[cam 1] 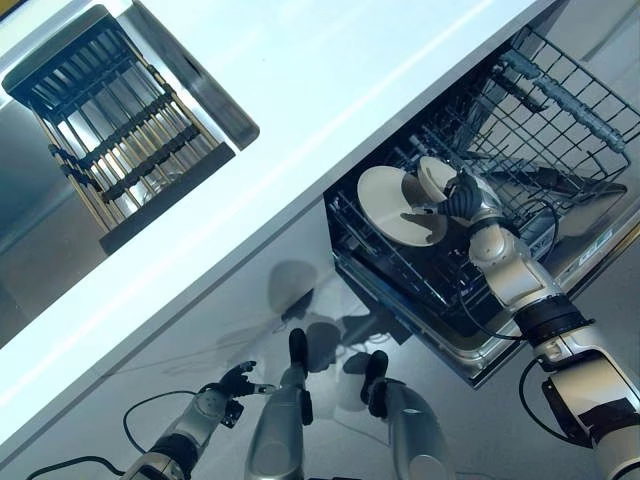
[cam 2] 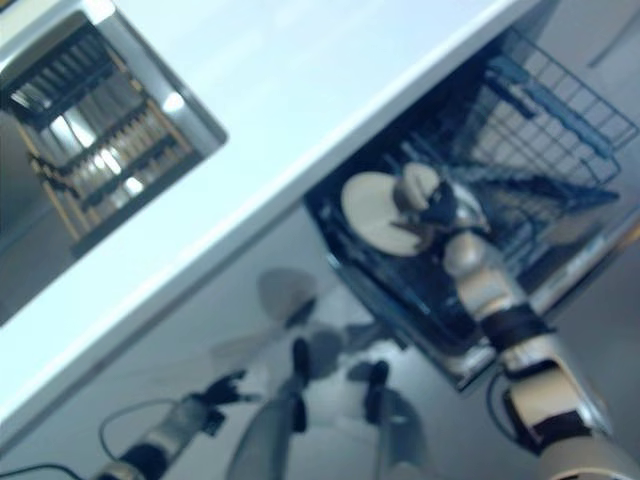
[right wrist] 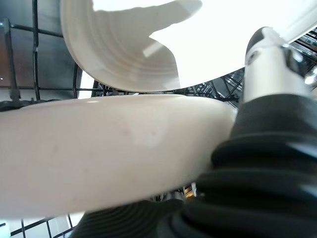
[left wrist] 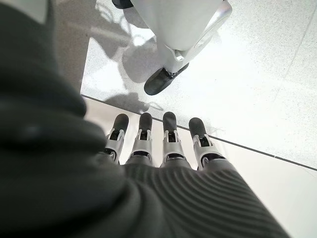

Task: Take plates into dishwasher

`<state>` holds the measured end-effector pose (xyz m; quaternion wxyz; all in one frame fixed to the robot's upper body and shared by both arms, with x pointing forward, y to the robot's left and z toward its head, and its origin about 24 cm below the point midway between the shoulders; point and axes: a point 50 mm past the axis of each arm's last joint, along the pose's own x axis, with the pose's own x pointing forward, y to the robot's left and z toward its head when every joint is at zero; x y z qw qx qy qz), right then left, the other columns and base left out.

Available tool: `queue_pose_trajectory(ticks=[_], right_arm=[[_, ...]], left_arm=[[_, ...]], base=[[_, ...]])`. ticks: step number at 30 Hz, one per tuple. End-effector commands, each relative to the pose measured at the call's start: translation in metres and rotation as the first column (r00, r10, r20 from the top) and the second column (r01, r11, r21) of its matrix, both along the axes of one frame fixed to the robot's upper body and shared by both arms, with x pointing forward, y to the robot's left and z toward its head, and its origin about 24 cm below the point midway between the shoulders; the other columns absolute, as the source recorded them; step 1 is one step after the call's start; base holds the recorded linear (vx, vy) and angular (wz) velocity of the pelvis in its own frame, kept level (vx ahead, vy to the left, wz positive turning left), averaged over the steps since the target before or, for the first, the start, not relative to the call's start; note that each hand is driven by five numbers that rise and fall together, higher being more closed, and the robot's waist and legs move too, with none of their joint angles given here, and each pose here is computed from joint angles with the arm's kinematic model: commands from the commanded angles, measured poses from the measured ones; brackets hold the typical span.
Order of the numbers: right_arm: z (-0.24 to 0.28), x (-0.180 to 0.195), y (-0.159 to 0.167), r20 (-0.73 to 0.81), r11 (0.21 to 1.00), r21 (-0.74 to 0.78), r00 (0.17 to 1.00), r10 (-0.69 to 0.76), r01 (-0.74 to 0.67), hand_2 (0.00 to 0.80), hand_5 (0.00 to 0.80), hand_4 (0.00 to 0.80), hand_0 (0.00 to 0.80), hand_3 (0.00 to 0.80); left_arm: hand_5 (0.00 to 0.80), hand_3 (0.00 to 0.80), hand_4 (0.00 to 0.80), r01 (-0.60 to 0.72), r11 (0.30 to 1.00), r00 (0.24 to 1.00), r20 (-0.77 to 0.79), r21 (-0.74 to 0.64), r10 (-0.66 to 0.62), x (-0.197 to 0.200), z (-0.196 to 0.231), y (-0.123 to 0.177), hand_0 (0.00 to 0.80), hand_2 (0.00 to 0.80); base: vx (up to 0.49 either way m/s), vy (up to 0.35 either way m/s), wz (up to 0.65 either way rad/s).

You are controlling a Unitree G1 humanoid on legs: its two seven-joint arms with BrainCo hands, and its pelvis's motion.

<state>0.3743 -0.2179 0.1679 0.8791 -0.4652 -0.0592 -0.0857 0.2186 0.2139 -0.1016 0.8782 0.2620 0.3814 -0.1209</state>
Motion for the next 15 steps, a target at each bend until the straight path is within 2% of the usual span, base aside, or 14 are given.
queue_pose_trajectory(ticks=[1, 8, 15], right_arm=[[0.027, -0.006, 0.0, 0.149, 0.999, -0.033, 0.989, 0.008, -0.003, 0.0, 0.0, 0.0, 0.0, 0.0], [0.05, -0.02, -0.007, 0.289, 0.984, -0.165, 0.957, -0.016, 0.066, 0.0, 0.0, 0.0, 0.0, 0.0], [0.07, -0.041, -0.02, 0.425, 0.97, -0.21, 0.905, -0.023, 0.124, 0.0, 0.0, 0.0, 0.0, 0.0]], left_arm=[[0.0, 0.0, 0.0, -0.023, 1.0, 1.0, 0.006, -0.018, 0.023, 0.001, -0.001, -0.004, 0.0, 0.0], [0.0, 0.0, 0.0, -0.042, 0.999, 0.999, -0.004, -0.008, 0.042, -0.007, -0.004, 0.003, 0.0, 0.0], [0.0, 0.0, 0.0, -0.076, 0.997, 0.997, -0.021, 0.01, 0.076, -0.018, -0.009, 0.011, 0.0, 0.0]], base=[[0.0, 0.0, 0.0], [0.0, 0.0, 0.0], [0.0, 0.0, 0.0]])
